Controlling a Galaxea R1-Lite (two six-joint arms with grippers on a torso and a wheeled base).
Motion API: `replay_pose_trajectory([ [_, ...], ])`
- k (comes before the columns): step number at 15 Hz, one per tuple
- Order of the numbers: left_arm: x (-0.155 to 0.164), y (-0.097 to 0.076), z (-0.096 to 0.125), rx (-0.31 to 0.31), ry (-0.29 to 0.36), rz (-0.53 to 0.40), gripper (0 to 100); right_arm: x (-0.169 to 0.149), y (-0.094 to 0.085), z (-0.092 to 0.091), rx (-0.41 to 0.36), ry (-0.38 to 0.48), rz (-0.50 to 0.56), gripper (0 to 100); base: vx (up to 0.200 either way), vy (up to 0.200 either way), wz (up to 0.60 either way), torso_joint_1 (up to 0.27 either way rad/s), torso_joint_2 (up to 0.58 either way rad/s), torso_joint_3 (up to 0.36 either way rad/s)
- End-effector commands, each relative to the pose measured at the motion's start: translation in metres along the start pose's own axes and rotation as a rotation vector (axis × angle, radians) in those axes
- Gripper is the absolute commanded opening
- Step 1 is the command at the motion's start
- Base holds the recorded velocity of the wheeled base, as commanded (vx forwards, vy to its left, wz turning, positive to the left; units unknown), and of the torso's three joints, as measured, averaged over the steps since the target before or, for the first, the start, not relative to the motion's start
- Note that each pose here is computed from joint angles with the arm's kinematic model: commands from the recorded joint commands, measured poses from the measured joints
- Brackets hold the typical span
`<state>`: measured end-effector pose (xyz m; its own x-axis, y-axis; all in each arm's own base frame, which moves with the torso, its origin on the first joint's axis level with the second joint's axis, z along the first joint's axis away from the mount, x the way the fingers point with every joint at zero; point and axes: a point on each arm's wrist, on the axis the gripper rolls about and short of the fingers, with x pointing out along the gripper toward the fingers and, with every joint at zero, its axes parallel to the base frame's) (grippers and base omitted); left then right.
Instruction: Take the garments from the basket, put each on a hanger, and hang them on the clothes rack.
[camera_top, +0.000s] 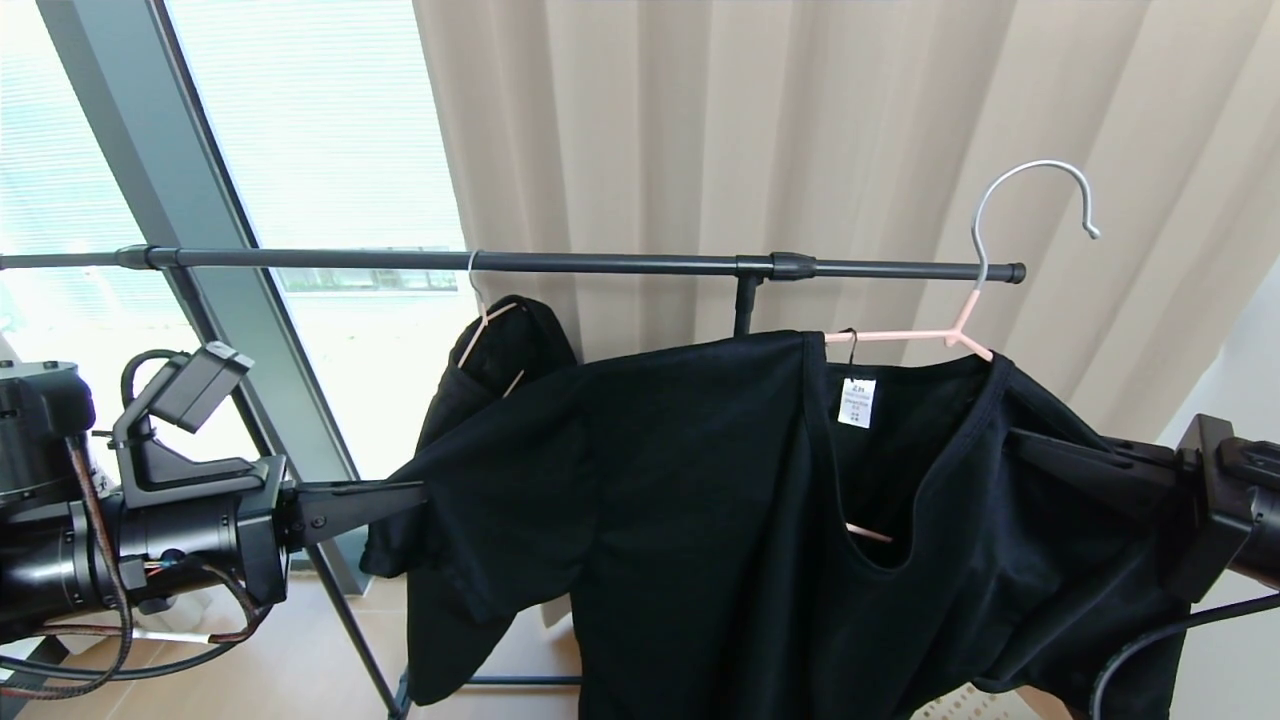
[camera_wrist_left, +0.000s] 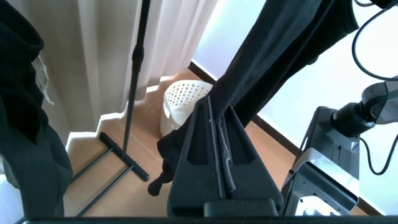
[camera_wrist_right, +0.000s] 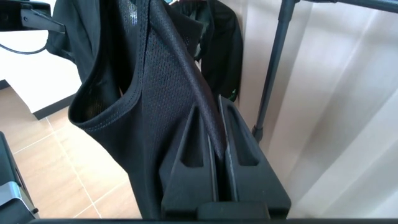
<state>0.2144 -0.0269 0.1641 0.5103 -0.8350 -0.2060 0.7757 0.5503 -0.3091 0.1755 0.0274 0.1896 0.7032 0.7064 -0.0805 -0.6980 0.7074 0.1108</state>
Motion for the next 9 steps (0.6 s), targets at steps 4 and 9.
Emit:
replay_pose_trajectory([
  [4, 0.0002, 0.0003, -0.002, -0.002, 0.004, 0.0, 0, -0.0003, -0.0003, 0.0001, 0.001, -0.001, 0.004, 0, 0.0, 0.0, 0.0, 0.0, 0.0, 0.0],
  [9, -0.0006, -0.0003, -0.0042, 0.026, -0.002, 0.0, 100, -0.0001, -0.0008, 0.0003, 0.009, -0.001, 0.002, 0, 0.0, 0.0, 0.0, 0.0, 0.0, 0.0],
])
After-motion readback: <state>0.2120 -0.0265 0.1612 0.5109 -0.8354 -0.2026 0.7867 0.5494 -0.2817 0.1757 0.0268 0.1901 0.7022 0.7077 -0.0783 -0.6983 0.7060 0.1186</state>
